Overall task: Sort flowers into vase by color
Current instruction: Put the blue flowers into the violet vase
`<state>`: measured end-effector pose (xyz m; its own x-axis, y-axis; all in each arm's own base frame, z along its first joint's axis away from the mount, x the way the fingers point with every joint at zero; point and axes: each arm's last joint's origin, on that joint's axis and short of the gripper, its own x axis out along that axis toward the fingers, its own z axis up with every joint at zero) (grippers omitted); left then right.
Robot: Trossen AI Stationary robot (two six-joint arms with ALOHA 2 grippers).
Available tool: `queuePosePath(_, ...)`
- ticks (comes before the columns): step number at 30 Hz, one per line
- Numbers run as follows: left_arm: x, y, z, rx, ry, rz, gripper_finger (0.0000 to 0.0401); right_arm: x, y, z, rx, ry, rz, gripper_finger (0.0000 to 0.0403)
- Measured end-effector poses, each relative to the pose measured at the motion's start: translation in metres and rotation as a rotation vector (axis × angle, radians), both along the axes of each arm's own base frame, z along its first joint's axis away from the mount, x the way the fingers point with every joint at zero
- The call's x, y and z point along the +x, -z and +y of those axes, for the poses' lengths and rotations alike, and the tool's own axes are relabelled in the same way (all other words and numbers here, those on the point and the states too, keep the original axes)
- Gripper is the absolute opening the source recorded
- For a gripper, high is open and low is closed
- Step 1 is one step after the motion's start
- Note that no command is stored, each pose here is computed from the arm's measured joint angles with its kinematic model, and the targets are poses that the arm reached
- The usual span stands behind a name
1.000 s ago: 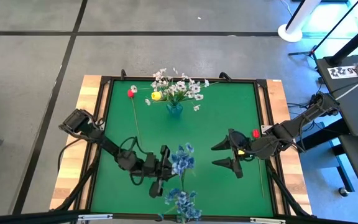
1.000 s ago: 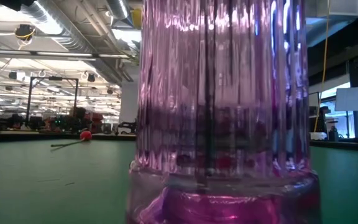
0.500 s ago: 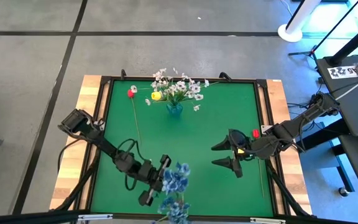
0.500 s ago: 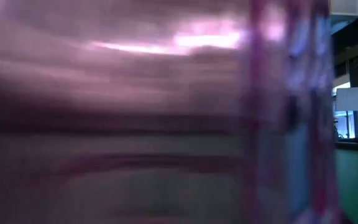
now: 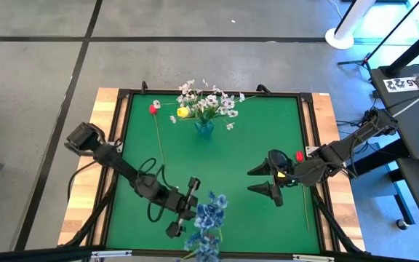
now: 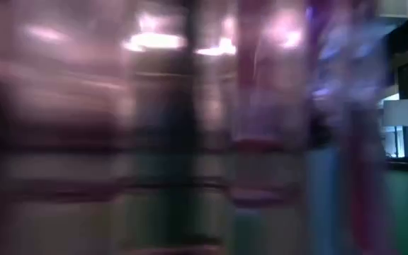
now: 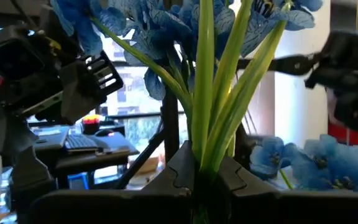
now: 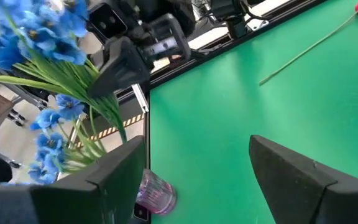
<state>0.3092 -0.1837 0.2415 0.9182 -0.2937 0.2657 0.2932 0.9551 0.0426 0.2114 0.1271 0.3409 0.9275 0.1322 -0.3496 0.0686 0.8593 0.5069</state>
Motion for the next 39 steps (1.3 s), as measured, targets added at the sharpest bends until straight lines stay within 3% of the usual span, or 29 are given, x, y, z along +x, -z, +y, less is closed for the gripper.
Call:
queuePosePath(9,-0.013,-0.03,0.02,0.122,-0.047,0.096,0.0006,0.0,0.0,0.0,0.004,-0.005,0.002,0.0285)
queuePosePath(19,-0.023,-0.043,0.022,0.124,-0.05,0.097,0.0006,0.0,0.0,0.0,0.001,0.002,0.001,0.0285)
queuePosePath(26,-0.024,-0.042,0.023,0.131,-0.15,0.114,0.0006,0.0,0.0,0.0,-0.005,0.015,-0.002,0.0285)
queuePosePath(39,-0.02,-0.056,0.052,0.08,-0.316,0.09,0.0006,0.0,0.0,-0.001,0.011,0.026,-0.001,0.0285)
